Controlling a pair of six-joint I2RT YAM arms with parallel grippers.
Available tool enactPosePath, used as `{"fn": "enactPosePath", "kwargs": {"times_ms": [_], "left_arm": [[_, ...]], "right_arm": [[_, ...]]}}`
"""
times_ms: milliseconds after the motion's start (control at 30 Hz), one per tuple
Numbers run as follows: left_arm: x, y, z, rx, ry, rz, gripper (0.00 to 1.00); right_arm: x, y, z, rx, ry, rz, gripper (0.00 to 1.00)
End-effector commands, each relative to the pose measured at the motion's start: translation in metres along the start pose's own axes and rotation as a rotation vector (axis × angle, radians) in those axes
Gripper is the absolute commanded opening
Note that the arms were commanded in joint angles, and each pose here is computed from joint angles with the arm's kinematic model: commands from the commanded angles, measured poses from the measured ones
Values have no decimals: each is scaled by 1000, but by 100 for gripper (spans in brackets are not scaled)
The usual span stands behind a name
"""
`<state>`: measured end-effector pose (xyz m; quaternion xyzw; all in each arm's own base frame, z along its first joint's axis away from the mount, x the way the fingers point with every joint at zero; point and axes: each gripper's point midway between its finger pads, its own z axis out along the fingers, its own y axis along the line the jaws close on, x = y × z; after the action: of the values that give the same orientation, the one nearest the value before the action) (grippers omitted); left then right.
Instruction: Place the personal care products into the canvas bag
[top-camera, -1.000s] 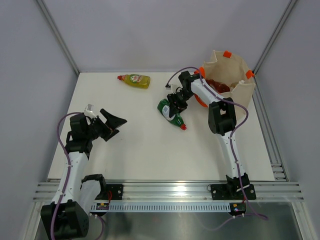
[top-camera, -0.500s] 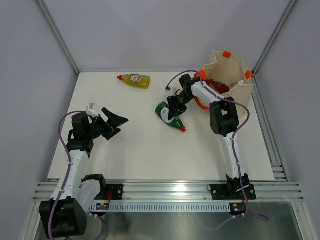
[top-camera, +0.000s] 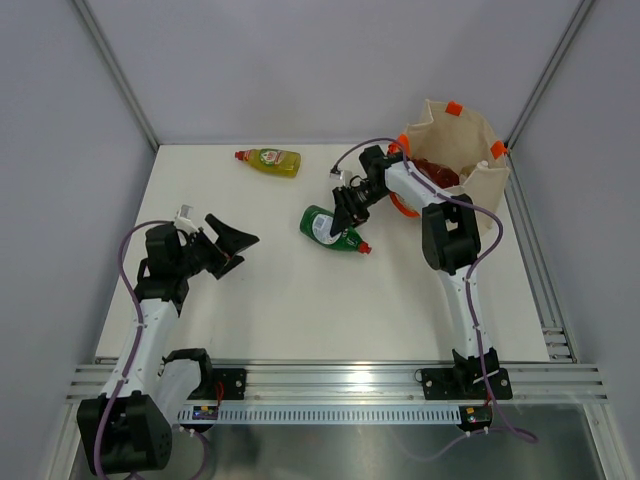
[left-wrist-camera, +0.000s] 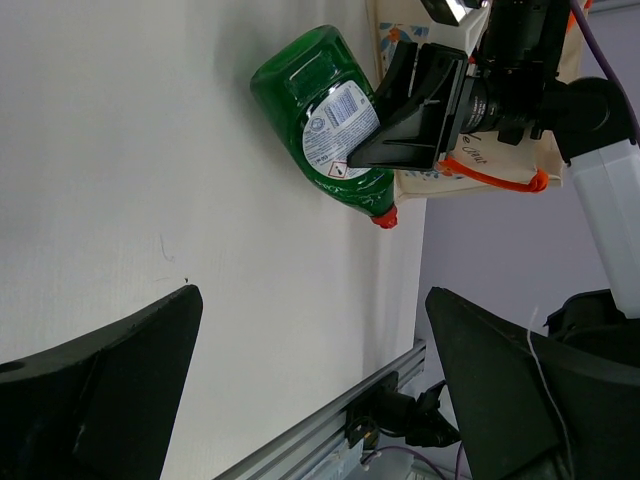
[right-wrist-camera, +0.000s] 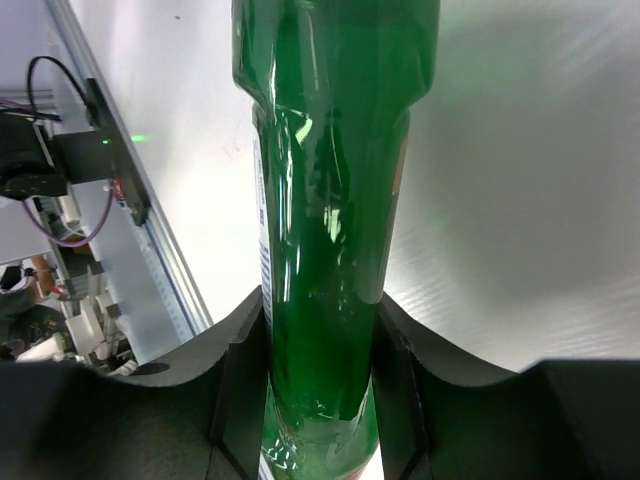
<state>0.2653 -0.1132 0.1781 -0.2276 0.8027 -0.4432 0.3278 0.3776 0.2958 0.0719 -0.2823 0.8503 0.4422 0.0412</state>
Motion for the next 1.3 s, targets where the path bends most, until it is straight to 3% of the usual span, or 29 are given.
{"fn": "enactPosePath", "kwargs": {"times_ms": [0, 733, 1167, 1200, 1267], "left_arm": [[-3, -9, 2, 46, -5, 19, 99], [0, -37, 8, 122, 20, 41, 99], [-9, -66, 4, 167, 8, 99, 99], [-10, -67, 4, 168, 6, 99, 99], [-10, -67, 4, 167, 7, 97, 99]], "right_arm": [[-34, 83, -46, -174, -126, -99, 0], [-51, 160, -82, -460, -165, 6, 0], [-76, 226, -139, -589, -225, -17, 0], [-80, 230, -146, -588, -257, -85, 0], [-81, 231, -155, -598, -258, -30, 0]]}}
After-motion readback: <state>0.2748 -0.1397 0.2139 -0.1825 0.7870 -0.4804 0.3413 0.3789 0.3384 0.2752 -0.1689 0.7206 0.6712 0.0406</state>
